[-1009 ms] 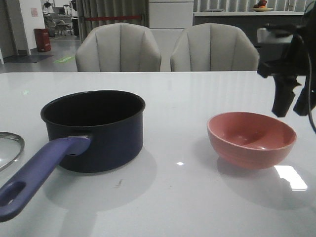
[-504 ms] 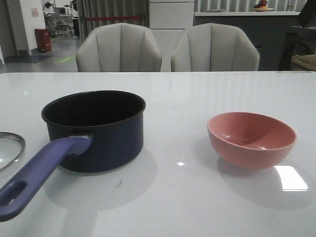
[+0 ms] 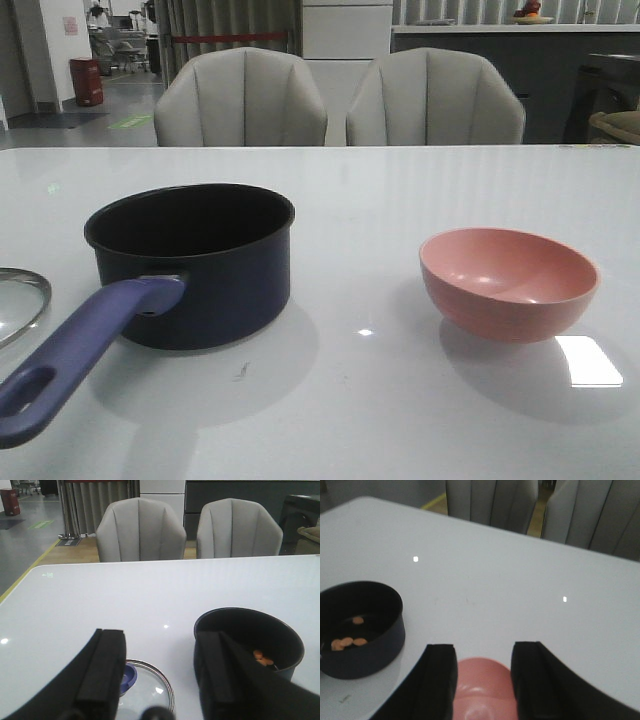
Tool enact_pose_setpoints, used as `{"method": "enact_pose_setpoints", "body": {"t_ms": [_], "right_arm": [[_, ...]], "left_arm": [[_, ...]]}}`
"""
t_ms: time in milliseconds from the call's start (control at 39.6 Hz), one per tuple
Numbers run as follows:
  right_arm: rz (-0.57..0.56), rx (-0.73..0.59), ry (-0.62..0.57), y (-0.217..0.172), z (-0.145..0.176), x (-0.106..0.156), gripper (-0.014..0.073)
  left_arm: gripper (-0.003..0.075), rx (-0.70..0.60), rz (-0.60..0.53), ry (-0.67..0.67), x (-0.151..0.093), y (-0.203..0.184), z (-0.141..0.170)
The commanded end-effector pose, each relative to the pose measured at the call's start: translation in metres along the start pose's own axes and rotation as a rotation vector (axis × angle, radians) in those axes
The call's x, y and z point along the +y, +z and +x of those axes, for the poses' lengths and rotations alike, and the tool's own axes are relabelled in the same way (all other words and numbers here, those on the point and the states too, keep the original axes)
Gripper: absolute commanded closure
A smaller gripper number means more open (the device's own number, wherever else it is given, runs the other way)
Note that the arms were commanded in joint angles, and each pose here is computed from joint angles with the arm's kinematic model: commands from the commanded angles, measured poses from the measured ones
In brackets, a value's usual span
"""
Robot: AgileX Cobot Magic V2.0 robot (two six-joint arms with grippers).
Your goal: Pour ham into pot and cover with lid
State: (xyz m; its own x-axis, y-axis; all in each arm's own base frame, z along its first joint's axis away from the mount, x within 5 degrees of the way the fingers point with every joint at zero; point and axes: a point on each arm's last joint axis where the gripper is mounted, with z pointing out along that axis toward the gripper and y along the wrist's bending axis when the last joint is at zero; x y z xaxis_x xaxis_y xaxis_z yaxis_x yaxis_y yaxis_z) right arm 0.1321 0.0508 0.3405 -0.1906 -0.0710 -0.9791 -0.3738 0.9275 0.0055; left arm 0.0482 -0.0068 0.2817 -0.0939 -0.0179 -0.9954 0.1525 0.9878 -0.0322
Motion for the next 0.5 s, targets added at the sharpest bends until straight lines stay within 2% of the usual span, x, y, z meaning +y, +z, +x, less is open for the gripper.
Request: {"method": "enact_pose_setpoints", "body": {"t_ms": [0, 151, 252, 353, 479], "right_arm": [[0.017, -0.253, -0.012, -0.028, -0.006, 0.0, 0.0204], [0.03, -0.444, -0.008, -0.057, 0.028, 0.0, 0.0204], [0.044, -0.491, -0.007, -0.062, 0.055, -0.002, 0.0204], [0.056, -0.504, -0.004, -0.06, 0.077, -0.003, 0.0204], [0.035, -0.411, 0.04, -0.057, 0.088, -0.002, 0.0208]], "left_arm": [[0.0355, -0.087, 0.017, -0.007, -0.001, -0.001, -0.014], [0.0355, -0.087, 0.017, -0.007, -0.001, -0.001, -0.014], [0.0355, -0.087, 0.018, -0.009, -0.001, -0.001, -0.014], [0.0355, -0.085, 0.019, -0.011, -0.001, -0.001, -0.014], [0.0355, -0.085, 0.019, -0.011, -0.001, -0.001, -0.014]]}}
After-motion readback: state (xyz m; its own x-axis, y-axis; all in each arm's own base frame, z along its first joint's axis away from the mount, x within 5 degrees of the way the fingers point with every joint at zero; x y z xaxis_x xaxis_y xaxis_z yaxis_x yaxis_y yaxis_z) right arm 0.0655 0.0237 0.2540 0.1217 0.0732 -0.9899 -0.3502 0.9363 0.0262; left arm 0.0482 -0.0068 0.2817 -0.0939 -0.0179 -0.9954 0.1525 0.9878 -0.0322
